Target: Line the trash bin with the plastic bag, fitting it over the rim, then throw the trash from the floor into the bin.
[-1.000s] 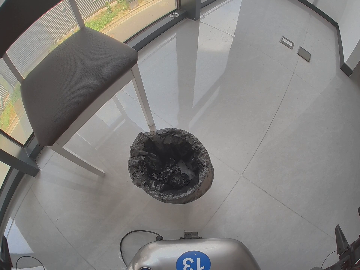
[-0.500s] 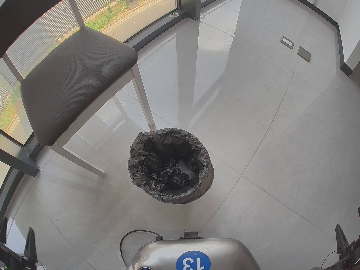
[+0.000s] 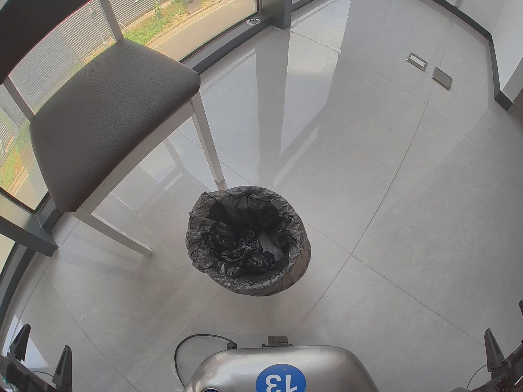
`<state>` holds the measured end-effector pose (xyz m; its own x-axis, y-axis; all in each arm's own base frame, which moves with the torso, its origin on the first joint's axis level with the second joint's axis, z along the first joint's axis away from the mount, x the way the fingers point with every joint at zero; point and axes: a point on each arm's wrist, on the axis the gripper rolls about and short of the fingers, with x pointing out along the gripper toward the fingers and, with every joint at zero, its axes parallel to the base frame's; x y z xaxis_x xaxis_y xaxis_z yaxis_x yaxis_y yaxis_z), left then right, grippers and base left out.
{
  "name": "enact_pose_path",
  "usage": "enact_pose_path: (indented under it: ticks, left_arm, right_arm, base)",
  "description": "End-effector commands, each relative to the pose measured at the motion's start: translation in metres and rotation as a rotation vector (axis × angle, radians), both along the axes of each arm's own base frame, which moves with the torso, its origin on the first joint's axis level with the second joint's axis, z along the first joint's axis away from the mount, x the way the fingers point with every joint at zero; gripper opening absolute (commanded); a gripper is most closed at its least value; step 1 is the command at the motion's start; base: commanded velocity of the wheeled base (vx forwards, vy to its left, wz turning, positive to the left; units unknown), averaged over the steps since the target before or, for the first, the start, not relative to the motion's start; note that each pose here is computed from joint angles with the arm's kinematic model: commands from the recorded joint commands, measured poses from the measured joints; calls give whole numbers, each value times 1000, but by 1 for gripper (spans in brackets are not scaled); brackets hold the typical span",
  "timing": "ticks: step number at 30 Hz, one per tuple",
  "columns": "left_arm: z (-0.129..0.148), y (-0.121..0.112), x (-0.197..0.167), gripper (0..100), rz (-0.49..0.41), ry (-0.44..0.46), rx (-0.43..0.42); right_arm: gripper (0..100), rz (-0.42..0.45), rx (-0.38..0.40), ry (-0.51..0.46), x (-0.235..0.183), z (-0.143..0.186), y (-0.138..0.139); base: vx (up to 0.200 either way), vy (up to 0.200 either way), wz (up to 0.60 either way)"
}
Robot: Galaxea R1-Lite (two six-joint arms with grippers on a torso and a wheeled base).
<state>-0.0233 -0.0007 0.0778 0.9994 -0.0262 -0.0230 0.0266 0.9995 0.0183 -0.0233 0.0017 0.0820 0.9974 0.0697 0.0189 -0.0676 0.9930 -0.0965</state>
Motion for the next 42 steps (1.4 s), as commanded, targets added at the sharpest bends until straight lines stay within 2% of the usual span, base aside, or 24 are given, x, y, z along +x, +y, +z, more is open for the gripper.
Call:
enact_pose_path:
  ticks: [1,4,7,10,14,42]
  left_arm:
    - [-2,0,0,100,6,-6,-8]
    - [-2,0,0,100,5,-15,-8]
    - [-2,0,0,100,5,-17,-7]
    - [-2,0,0,100,6,-17,-7]
    - [-2,0,0,100,6,-17,-8]
    - [-2,0,0,100,5,-17,-8]
  right_arm:
    - [100,1,3,5,0,-5,0]
    - [100,-7,19,6,0,-5,0]
    - [100,-54,30,8,0,-5,-1]
    - [100,-81,73,15,0,-6,-2]
    - [100,-44,85,15,0,-6,-1]
    - [100,-70,102,16,0,-6,-2]
  base:
    - [0,0,0]
    - [0,0,0]
    - [0,0,0]
    - [0,0,0]
    - [0,0,0]
    - [0,0,0]
